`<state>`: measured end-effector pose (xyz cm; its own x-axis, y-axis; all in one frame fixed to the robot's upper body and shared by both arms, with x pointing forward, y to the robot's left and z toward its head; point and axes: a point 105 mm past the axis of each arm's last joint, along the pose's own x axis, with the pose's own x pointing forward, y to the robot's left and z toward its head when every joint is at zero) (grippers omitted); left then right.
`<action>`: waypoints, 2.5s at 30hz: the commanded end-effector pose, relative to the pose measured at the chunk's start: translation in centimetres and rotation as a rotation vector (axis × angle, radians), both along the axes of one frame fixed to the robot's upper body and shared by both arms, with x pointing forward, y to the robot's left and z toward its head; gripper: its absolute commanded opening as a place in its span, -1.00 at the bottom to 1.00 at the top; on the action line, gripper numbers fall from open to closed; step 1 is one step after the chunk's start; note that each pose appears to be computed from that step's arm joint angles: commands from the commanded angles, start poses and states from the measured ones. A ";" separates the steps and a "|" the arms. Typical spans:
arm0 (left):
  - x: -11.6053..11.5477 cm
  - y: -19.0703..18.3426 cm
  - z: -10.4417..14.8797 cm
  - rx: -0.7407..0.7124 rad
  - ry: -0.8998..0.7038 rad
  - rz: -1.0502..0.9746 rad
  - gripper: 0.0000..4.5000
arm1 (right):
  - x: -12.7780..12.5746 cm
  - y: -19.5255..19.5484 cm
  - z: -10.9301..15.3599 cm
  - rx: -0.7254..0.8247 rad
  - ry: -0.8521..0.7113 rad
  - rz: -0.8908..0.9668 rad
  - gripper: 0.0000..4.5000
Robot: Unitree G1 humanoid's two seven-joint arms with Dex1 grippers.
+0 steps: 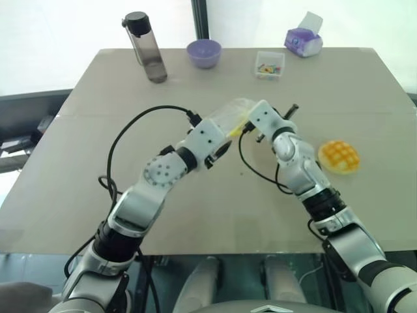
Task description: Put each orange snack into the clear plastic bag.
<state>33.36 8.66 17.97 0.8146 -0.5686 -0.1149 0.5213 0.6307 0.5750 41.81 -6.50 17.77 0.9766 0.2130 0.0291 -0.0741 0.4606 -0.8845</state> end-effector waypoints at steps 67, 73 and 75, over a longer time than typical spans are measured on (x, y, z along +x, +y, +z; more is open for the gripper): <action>1.1 2.0 -2.2 0.189 -0.039 0.134 -1.00 | -0.2 -0.1 2.3 0.076 -0.081 -0.035 -0.14; 1.2 2.0 -2.1 0.175 -0.038 0.141 -1.00 | -1.8 0.6 2.8 0.151 -0.021 0.113 0.26; 1.4 2.2 -2.0 0.169 -0.038 0.147 -1.00 | -3.1 1.3 2.9 0.177 0.034 0.208 0.26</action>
<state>34.48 10.42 14.48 0.8753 -0.4305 -0.2204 0.4541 0.5746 0.6810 39.86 -6.22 18.59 0.9468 0.3217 0.0057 -0.1871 0.5649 -0.8037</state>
